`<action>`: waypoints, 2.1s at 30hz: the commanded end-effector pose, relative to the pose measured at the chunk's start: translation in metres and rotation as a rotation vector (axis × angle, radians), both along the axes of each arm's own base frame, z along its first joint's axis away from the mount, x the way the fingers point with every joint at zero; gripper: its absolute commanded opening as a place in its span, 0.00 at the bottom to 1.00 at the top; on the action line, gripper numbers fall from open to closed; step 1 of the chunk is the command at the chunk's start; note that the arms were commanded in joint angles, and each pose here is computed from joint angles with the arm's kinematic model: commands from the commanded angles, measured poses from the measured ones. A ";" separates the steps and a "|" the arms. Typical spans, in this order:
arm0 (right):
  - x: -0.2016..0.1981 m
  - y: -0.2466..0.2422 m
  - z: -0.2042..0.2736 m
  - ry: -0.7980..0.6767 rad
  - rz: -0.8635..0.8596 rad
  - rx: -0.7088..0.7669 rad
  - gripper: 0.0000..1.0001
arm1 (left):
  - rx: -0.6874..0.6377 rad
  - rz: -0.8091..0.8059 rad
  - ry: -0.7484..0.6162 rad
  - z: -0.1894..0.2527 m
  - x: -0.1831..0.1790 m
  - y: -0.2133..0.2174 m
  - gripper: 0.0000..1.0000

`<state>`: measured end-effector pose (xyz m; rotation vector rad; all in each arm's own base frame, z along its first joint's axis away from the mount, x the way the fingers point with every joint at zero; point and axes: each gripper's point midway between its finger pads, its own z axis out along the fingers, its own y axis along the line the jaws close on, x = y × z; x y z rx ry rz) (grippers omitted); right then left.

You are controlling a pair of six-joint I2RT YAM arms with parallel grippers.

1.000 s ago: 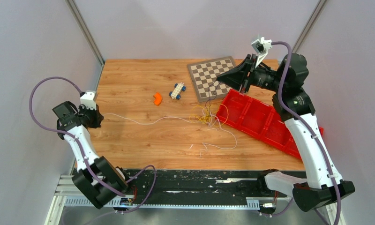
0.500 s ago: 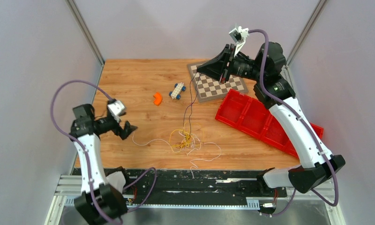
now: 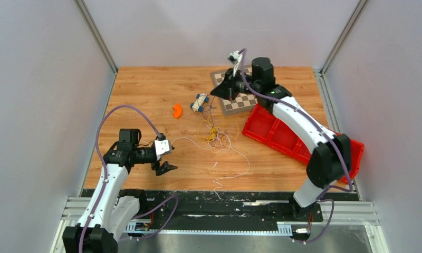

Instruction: Untangle the cables

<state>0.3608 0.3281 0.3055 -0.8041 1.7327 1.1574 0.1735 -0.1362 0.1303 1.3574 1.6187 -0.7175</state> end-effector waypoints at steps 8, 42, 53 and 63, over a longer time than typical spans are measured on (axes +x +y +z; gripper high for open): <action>0.070 0.075 -0.026 -0.040 0.060 -0.108 0.46 | 0.054 0.085 -0.058 -0.004 0.024 0.006 0.80; -0.027 0.057 -0.134 0.214 0.303 -0.317 0.00 | 0.073 0.095 -0.125 0.024 0.013 0.006 0.81; -0.051 0.067 -0.045 0.353 0.281 -0.062 0.00 | -0.241 0.208 -0.007 0.100 0.039 -0.040 0.41; -0.071 0.058 -0.025 0.361 0.265 0.016 0.00 | -0.599 0.248 0.229 0.146 0.038 -0.064 0.41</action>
